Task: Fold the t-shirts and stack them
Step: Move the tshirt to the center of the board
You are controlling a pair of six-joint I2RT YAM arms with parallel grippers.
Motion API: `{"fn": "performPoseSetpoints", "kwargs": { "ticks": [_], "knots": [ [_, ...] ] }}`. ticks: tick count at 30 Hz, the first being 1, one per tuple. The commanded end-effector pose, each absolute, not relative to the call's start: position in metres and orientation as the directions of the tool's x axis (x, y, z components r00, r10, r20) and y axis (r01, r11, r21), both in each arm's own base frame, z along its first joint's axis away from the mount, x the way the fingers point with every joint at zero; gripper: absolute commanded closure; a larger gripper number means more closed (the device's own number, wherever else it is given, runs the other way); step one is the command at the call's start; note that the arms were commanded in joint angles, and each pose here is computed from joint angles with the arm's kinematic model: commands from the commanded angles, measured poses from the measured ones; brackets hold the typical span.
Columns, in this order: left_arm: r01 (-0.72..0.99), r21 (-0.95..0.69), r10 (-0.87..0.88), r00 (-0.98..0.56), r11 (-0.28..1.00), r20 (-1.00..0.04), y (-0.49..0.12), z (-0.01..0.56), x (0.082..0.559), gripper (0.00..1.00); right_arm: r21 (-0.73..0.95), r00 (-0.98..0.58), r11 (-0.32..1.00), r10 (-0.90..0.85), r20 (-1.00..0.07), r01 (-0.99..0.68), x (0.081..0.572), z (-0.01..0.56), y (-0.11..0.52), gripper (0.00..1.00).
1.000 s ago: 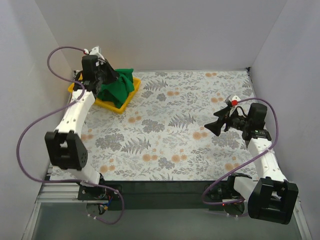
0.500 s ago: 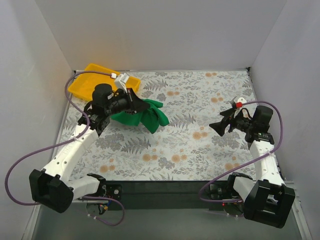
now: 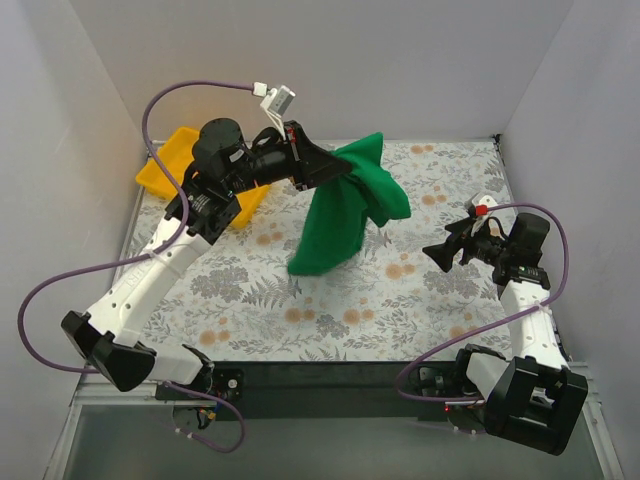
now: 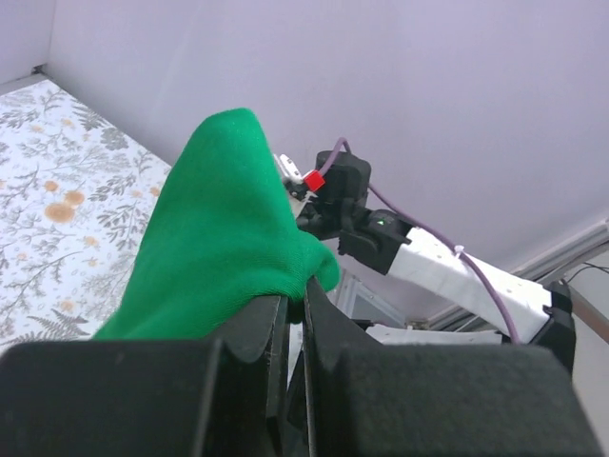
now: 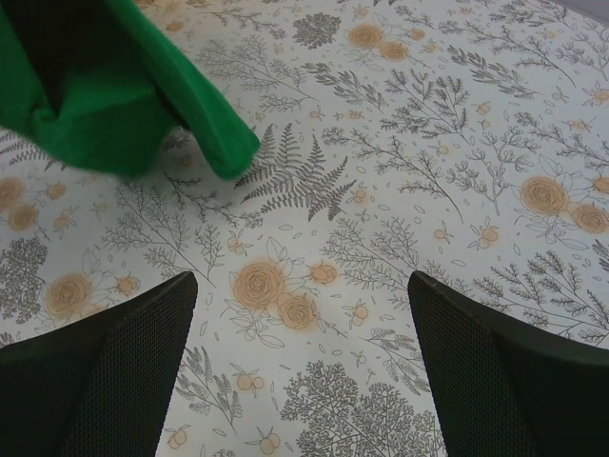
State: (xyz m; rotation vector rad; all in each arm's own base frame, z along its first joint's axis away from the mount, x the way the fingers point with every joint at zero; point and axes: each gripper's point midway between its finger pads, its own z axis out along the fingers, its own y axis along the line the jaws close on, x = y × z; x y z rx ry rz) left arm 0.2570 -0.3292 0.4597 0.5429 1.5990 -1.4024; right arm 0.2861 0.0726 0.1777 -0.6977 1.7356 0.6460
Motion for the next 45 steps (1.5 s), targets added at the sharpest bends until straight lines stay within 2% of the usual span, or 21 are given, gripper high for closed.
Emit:
{"fn": "performPoseSetpoints", "kwargs": {
  "ticks": [1, 3, 6, 13, 15, 17, 18, 19, 21, 22, 26, 28, 29, 30, 31, 33, 35, 39, 43, 45],
  "knots": [
    [0.802, -0.557, -0.242, -0.508, 0.216, -0.826, -0.337, 0.469, 0.248, 1.0, 0.046, -0.196, 0.679, -0.146, -0.97, -0.733, 0.288, 0.179, 0.071, 0.02],
    [0.816, -0.542, -0.245, -0.494, 0.199, -0.834, -0.342, 0.477, 0.243, 1.0, 0.046, -0.196, 0.678, -0.146, -0.97, -0.734, 0.288, 0.18, 0.071, 0.02],
    [0.806, -0.529, -0.243, -0.475, 0.267, -0.846, -0.343, 0.467, 0.255, 1.0, 0.045, -0.197, 0.682, -0.147, -0.969, -0.73, 0.288, 0.18, 0.07, 0.02],
    [0.655, -0.588, -0.171, -0.587, 0.474, -0.791, -0.334, 0.346, 0.279, 1.0, 0.035, -0.193, 0.691, -0.152, -0.969, -0.722, 0.288, 0.18, 0.067, 0.02],
    [0.566, -0.57, -0.162, -0.611, 0.595, -0.775, -0.321, 0.293, 0.292, 0.97, 0.04, -0.196, 0.688, -0.15, -0.969, -0.725, 0.288, 0.18, 0.067, 0.02],
    [0.495, -0.522, -0.129, -0.628, 0.694, -0.767, -0.306, 0.243, 0.301, 0.88, 0.047, -0.2, 0.682, -0.147, -0.969, -0.73, 0.288, 0.179, 0.068, 0.02],
    [0.423, -0.475, -0.128, -0.628, 0.772, -0.767, -0.293, 0.216, 0.315, 0.71, 0.052, -0.204, 0.679, -0.146, -0.968, -0.733, 0.287, 0.178, 0.069, 0.02],
    [0.377, -0.45, -0.125, -0.638, 0.81, -0.759, -0.281, 0.198, 0.323, 0.6, 0.055, -0.207, 0.675, -0.147, -0.967, -0.735, 0.286, 0.176, 0.069, 0.02],
    [0.256, -0.373, -0.125, -0.653, 0.892, -0.747, -0.255, 0.161, 0.337, 0.4, 0.058, -0.205, 0.655, -0.15, -0.967, -0.753, 0.285, 0.176, 0.073, 0.03],
    [0.215, -0.351, -0.131, -0.657, 0.911, -0.743, -0.243, 0.155, 0.341, 0.34, 0.076, -0.224, 0.648, -0.149, -0.963, -0.758, 0.282, 0.172, 0.075, 0.04],
    [0.175, -0.295, -0.152, -0.559, 0.939, -0.815, -0.216, 0.186, 0.343, 0.23, 0.069, -0.243, 0.569, -0.236, -0.941, -0.82, 0.274, 0.154, 0.096, 0.05],
    [0.191, -0.283, -0.159, -0.488, 0.94, -0.858, -0.201, 0.213, 0.333, 0.18, -0.029, -0.155, 0.443, -0.374, -0.914, -0.896, 0.266, 0.143, 0.127, 0.06],
    [0.199, -0.278, -0.157, -0.472, 0.94, -0.868, -0.196, 0.22, 0.328, 0.17, -0.042, -0.182, 0.424, -0.472, -0.862, -0.905, 0.263, 0.122, 0.133, 0.07],
    [0.212, -0.283, -0.171, -0.43, 0.935, -0.887, -0.187, 0.238, 0.318, 0.15, -0.086, -0.107, 0.318, -0.545, -0.832, -0.944, 0.252, 0.113, 0.157, 0.08],
    [0.207, -0.271, -0.159, -0.439, 0.94, -0.884, -0.178, 0.231, 0.31, 0.14, -0.118, -0.083, 0.298, -0.584, -0.807, -0.947, 0.255, 0.112, 0.162, 0.1],
    [0.227, -0.286, -0.173, -0.414, 0.931, -0.894, -0.167, 0.241, 0.29, 0.13, -0.14, -0.074, 0.262, -0.665, -0.743, -0.955, 0.259, 0.099, 0.173, 0.12],
    [0.227, -0.296, -0.168, -0.454, 0.928, -0.875, -0.159, 0.222, 0.272, 0.13, -0.164, -0.095, 0.284, -0.715, -0.692, -0.945, 0.277, 0.098, 0.179, 0.17],
    [0.216, -0.366, -0.232, -0.471, 0.905, -0.851, -0.145, 0.216, 0.239, 0.13, -0.183, -0.08, 0.236, -0.792, -0.605, -0.954, 0.279, 0.086, 0.199, 0.23],
    [0.203, -0.389, -0.265, -0.456, 0.899, -0.85, -0.133, 0.214, 0.224, 0.13, -0.146, -0.029, 0.132, -0.829, -0.558, -0.98, 0.26, 0.068, 0.203, 0.26],
    [0.216, -0.402, -0.282, -0.432, 0.89, -0.856, -0.13, 0.225, 0.218, 0.12, -0.128, 0.049, 0.033, -0.807, -0.589, -0.991, 0.246, 0.071, 0.211, 0.26]
  ]
}}
